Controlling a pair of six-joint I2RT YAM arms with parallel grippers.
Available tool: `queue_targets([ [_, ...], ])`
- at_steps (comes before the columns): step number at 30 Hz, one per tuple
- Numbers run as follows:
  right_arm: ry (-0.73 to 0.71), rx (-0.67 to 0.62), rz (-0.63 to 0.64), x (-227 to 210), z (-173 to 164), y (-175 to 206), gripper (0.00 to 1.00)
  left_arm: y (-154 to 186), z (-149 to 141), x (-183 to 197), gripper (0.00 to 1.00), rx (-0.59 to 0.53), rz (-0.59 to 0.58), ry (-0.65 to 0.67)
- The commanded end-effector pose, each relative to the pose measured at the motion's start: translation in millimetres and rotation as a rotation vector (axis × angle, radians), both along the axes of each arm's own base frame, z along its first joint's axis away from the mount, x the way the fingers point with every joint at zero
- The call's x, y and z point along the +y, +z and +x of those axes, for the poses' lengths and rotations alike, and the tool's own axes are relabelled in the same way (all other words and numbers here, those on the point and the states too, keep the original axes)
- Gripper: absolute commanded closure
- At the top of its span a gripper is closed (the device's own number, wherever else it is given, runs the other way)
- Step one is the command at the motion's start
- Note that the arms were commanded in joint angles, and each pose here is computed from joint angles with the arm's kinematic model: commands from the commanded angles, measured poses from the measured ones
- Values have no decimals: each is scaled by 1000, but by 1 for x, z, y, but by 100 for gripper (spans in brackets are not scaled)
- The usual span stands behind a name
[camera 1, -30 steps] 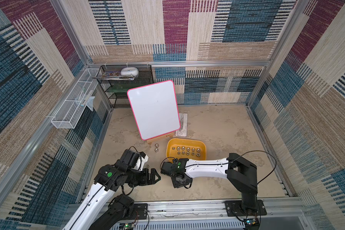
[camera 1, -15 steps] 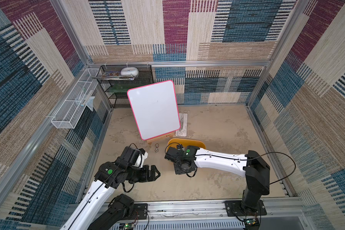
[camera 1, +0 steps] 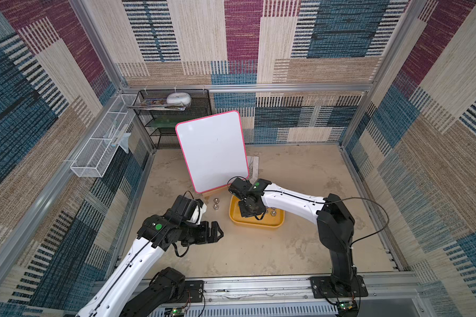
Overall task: Put the nuts on the desktop into the storage box
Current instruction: Place the nut in the storage box.
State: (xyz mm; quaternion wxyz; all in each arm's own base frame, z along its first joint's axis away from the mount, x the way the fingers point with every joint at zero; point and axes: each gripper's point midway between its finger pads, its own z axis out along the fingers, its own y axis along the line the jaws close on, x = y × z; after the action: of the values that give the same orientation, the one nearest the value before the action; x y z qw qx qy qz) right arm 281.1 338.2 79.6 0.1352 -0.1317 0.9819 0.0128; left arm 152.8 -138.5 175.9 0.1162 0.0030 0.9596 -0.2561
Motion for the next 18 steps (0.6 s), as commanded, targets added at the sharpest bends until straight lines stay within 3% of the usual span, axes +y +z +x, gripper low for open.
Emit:
queue_targets([
  [1, 61, 6, -2, 9, 8, -6, 73, 0, 7, 4, 0, -31, 31, 5],
  [9, 89, 31, 13, 24, 25, -26, 73, -1, 18, 24, 0, -62, 105, 92],
  [18, 106, 61, 10, 28, 30, -42, 73, -3, 19, 27, 0, -51, 104, 111],
])
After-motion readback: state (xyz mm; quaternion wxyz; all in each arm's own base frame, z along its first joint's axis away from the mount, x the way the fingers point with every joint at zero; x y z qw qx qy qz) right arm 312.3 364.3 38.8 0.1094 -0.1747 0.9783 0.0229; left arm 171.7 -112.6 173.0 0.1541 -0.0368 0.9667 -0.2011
